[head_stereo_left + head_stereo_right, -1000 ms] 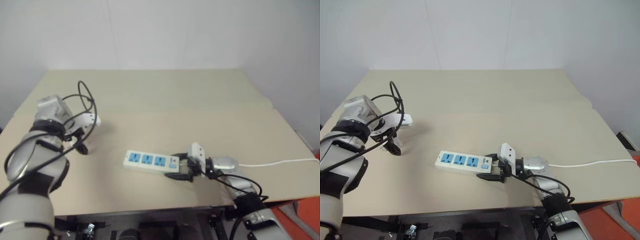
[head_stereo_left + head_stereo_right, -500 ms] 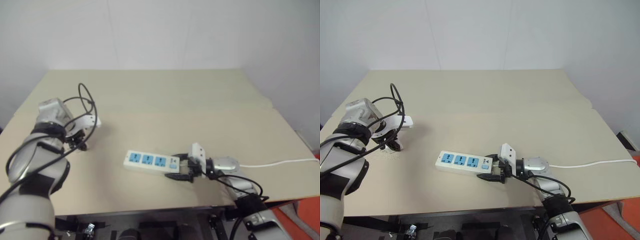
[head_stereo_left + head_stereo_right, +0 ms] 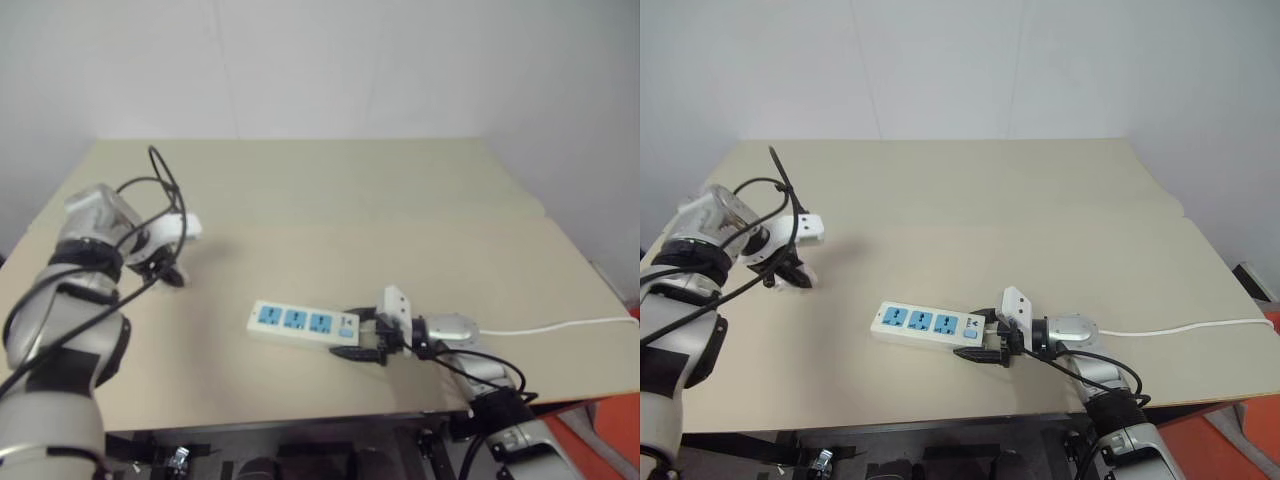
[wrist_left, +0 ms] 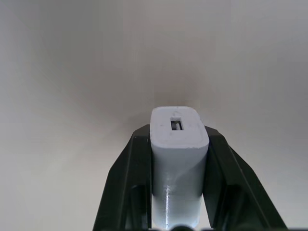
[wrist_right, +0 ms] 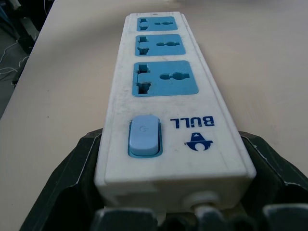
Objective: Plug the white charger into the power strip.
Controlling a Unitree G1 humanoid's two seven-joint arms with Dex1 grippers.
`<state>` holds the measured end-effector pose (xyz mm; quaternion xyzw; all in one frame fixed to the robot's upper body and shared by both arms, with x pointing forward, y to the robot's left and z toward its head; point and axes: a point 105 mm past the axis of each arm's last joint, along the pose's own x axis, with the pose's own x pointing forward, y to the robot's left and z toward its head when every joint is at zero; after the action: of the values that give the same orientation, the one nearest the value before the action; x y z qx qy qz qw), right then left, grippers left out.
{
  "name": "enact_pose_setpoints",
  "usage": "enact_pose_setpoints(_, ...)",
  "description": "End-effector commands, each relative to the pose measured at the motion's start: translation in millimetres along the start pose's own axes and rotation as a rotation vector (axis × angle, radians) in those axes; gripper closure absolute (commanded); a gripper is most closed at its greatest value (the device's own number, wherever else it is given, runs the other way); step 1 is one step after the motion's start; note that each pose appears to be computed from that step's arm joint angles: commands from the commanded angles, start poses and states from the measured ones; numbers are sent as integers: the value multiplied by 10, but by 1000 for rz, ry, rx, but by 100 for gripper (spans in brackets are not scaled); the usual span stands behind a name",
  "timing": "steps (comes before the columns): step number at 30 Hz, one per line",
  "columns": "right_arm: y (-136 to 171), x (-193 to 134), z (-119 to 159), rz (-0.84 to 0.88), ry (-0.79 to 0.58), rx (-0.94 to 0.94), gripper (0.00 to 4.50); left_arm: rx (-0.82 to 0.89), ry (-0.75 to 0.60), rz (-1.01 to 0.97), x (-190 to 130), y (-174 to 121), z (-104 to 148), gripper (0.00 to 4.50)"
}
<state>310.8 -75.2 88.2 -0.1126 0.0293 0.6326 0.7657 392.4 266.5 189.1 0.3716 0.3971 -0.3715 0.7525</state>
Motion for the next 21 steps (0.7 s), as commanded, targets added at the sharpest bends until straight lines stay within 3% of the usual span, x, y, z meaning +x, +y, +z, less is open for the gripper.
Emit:
enact_pose_setpoints(1,13,15,63,22,-24,-20,108,75,-285,17,-234,-12,326,350)
enact_pose_setpoints(6,22,47,59,81,-9,-30,108,166,-770,12,-426,-238,655,350)
enact_pose_setpoints(12,35,80,48,144,-3,-36,108,237,-1118,-53,-536,-750,1073,350)
enact_pose_setpoints(16,62,155,-10,178,9,-52,108,255,-1230,-102,-542,-1040,1234,350)
enact_pose_setpoints(21,35,248,-97,162,14,-96,108,262,-1278,-131,-486,-1257,1314,350)
